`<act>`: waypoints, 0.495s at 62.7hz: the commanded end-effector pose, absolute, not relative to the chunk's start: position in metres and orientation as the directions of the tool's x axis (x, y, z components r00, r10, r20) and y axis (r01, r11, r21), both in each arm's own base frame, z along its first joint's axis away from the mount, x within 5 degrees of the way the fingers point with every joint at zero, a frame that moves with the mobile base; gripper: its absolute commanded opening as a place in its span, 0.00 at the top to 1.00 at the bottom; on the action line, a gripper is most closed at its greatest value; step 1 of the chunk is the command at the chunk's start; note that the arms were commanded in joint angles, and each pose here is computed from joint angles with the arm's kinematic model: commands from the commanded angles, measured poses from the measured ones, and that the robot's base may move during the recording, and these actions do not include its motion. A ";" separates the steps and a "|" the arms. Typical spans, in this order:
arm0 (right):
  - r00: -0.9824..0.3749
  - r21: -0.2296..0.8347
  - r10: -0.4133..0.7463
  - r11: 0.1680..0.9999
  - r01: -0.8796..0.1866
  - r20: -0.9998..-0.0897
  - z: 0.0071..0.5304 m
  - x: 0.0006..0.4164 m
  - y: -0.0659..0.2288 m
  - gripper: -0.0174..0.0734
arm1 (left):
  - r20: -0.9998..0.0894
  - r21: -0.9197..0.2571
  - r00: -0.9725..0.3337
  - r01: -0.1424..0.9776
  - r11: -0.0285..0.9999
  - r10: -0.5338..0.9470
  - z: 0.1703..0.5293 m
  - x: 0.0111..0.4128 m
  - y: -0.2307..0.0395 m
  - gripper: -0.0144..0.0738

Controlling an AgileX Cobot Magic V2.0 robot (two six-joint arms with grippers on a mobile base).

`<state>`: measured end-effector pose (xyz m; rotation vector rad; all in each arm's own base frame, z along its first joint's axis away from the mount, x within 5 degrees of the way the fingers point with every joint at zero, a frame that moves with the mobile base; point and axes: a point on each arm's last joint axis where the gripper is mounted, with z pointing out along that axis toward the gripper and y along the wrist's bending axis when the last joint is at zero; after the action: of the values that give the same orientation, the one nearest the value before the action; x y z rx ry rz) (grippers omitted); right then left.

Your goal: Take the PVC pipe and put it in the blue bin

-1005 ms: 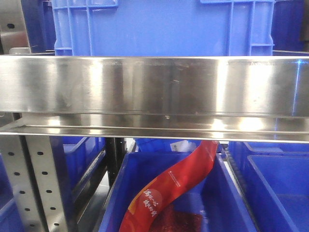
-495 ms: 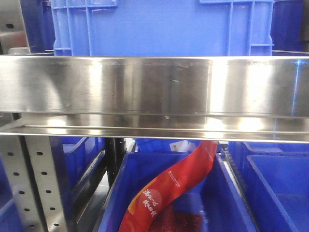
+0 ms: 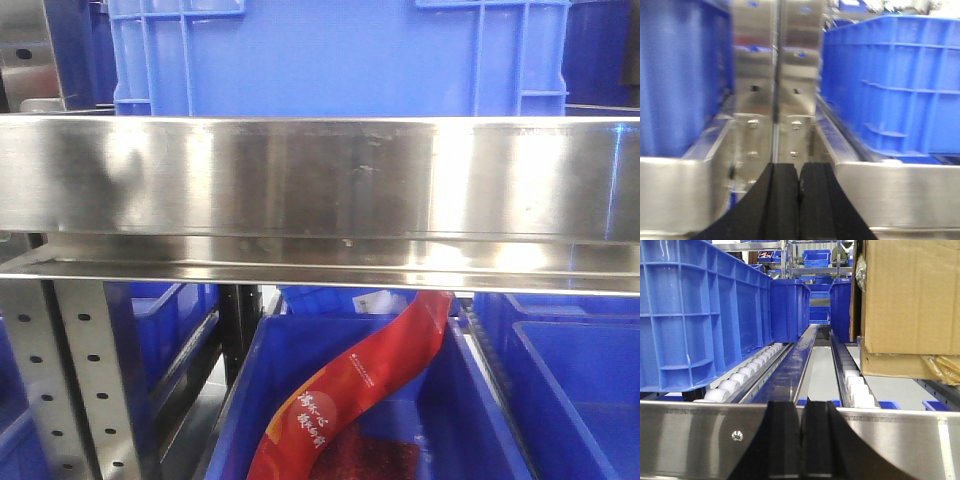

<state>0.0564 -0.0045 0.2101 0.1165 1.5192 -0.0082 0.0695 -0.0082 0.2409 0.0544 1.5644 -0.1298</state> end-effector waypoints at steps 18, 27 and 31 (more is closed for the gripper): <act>0.077 0.072 0.065 0.994 0.082 -0.995 0.212 0.056 -0.005 0.99 | -0.997 -0.053 0.054 0.076 0.996 -0.057 0.211 0.056 -0.004 0.96; 0.077 0.072 0.065 0.994 0.082 -0.995 0.212 0.056 -0.005 0.99 | -0.998 -0.053 0.030 0.075 0.996 -0.055 0.208 0.056 -0.004 0.96; 0.077 0.072 0.065 0.994 0.082 -0.995 0.212 0.056 -0.005 0.99 | -0.998 -0.053 0.030 0.075 0.996 -0.055 0.208 0.056 -0.004 0.96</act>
<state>0.0565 -0.0045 0.2094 0.1167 1.5214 -0.0082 0.0568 -0.0044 0.2062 0.0275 1.5626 -0.0932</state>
